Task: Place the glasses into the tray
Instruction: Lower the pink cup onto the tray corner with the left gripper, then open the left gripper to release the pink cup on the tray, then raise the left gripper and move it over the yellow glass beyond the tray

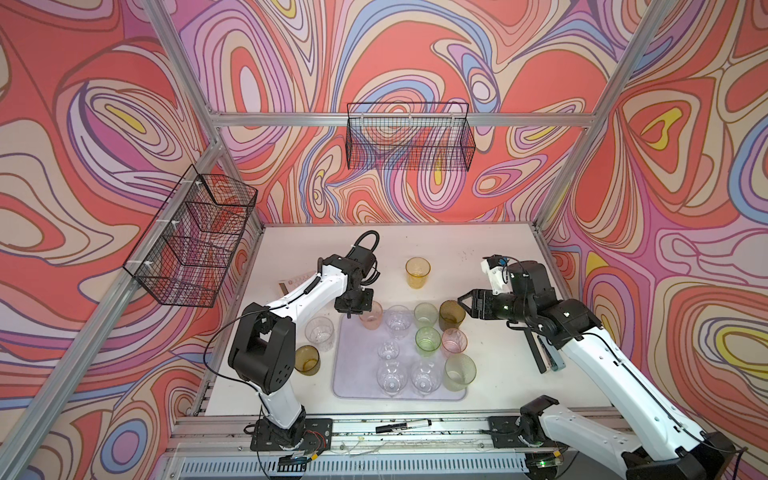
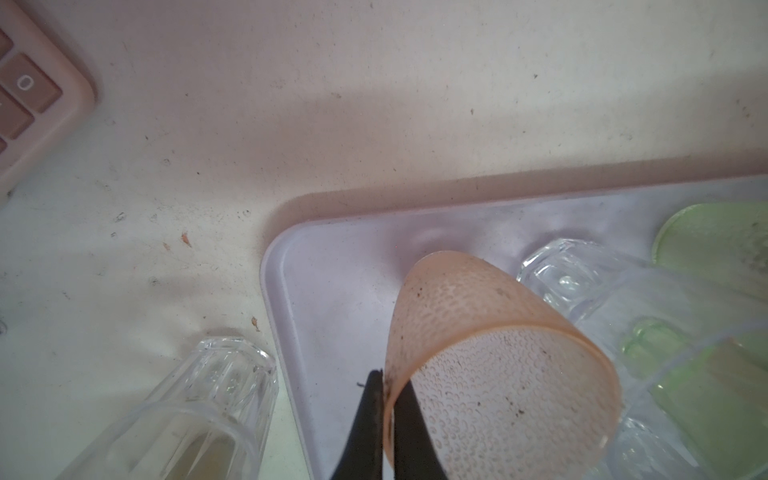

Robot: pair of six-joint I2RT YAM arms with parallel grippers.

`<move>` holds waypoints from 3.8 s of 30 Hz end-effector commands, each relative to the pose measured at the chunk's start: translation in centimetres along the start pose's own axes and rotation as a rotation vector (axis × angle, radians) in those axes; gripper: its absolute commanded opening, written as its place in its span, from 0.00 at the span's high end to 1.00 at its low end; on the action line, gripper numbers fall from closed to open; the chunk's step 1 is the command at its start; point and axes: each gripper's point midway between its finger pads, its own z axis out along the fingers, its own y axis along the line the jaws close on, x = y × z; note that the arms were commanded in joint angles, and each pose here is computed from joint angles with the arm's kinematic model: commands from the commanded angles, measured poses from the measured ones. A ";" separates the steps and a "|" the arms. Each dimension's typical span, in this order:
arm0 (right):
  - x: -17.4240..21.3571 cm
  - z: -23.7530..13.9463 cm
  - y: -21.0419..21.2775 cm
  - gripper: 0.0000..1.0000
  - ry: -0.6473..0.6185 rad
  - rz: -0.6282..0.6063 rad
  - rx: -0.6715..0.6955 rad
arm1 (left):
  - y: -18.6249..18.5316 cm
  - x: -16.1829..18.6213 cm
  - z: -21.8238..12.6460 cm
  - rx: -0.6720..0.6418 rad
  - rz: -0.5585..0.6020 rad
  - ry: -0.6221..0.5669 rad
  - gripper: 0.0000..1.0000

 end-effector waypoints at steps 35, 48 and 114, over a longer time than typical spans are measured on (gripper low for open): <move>0.1 0.2 -0.1 0.30 0.003 -0.007 -0.005 | 0.1 0.7 2.0 -0.048 0.000 0.035 0.99; 0.0 0.2 0.0 0.30 0.000 -0.008 -0.005 | 0.1 0.8 1.9 -0.055 -0.002 0.034 0.90; -0.1 -0.9 0.5 0.30 -0.001 -0.004 -0.018 | -6.9 -8.7 -5.5 0.121 0.144 -0.153 0.71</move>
